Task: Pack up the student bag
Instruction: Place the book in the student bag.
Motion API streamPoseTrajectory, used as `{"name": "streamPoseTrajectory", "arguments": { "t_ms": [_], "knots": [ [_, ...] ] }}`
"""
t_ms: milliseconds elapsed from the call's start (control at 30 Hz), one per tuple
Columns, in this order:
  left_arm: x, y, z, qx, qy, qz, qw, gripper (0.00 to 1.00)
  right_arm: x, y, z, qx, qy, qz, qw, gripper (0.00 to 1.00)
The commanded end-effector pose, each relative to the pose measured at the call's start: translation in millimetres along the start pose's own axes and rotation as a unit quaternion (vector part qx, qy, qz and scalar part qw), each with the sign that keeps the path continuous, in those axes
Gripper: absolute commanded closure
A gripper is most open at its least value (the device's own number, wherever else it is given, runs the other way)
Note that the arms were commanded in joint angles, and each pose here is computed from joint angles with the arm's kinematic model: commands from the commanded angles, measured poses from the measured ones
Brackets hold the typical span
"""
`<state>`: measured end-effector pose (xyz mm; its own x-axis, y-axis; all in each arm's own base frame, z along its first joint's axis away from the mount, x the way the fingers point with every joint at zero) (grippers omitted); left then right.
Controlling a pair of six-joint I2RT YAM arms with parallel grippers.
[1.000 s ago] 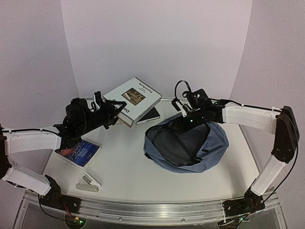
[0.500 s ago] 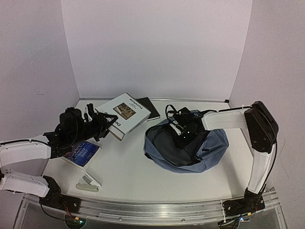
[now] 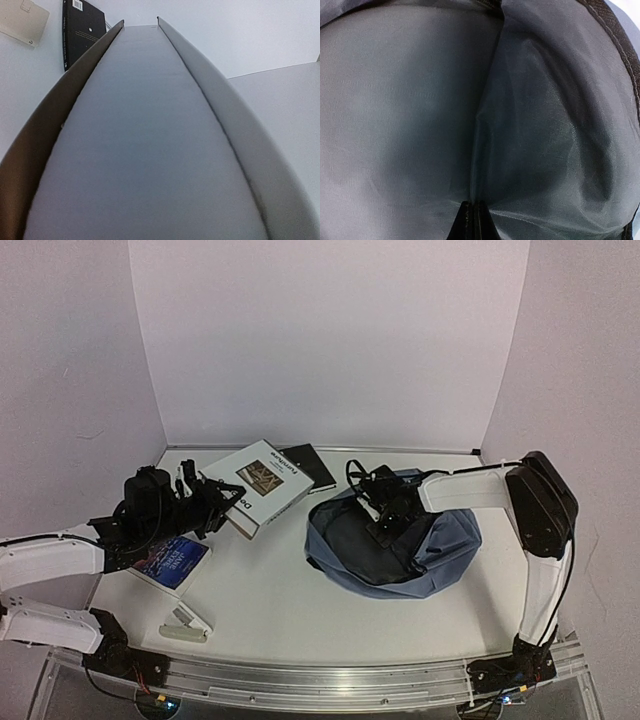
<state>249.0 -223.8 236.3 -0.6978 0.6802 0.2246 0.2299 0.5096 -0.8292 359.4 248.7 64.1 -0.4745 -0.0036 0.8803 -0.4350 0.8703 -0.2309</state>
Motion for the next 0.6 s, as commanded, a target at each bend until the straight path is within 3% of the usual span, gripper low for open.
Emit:
{"name": "streamPoseTrajectory", "arguments": {
  "t_ms": [0, 300, 567],
  "knots": [
    [6.4, -11.4, -10.0, -0.017, -0.02, 0.018, 0.999, 1.0, 16.9, -6.0, -16.8, -0.01, -0.014, 0.005, 1.0, 1.0],
    [-7.9, -21.5, 12.4, -0.037, 0.054, 0.079, 0.995, 1.0, 96.8, -7.1, -65.5, -0.061, -0.097, -0.078, 0.99, 1.0],
    [-24.2, -32.4, 39.7, -0.044, 0.131, 0.166, 0.976, 1.0, 132.4, -8.8, -88.7, -0.069, -0.139, -0.111, 0.982, 1.0]
  ]
}}
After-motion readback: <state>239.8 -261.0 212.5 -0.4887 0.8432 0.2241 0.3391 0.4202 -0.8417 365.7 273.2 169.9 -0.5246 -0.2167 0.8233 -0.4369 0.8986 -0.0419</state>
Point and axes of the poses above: each gripper's point midway between its finger pads, its own x axis back along the fingers, its own y axis along the line the jaws close on, z = x × y, the point moved 4 cm from there along x, back along the fingers, and after that the axes turned 12 degrees about -x, right-handed, at the moved point
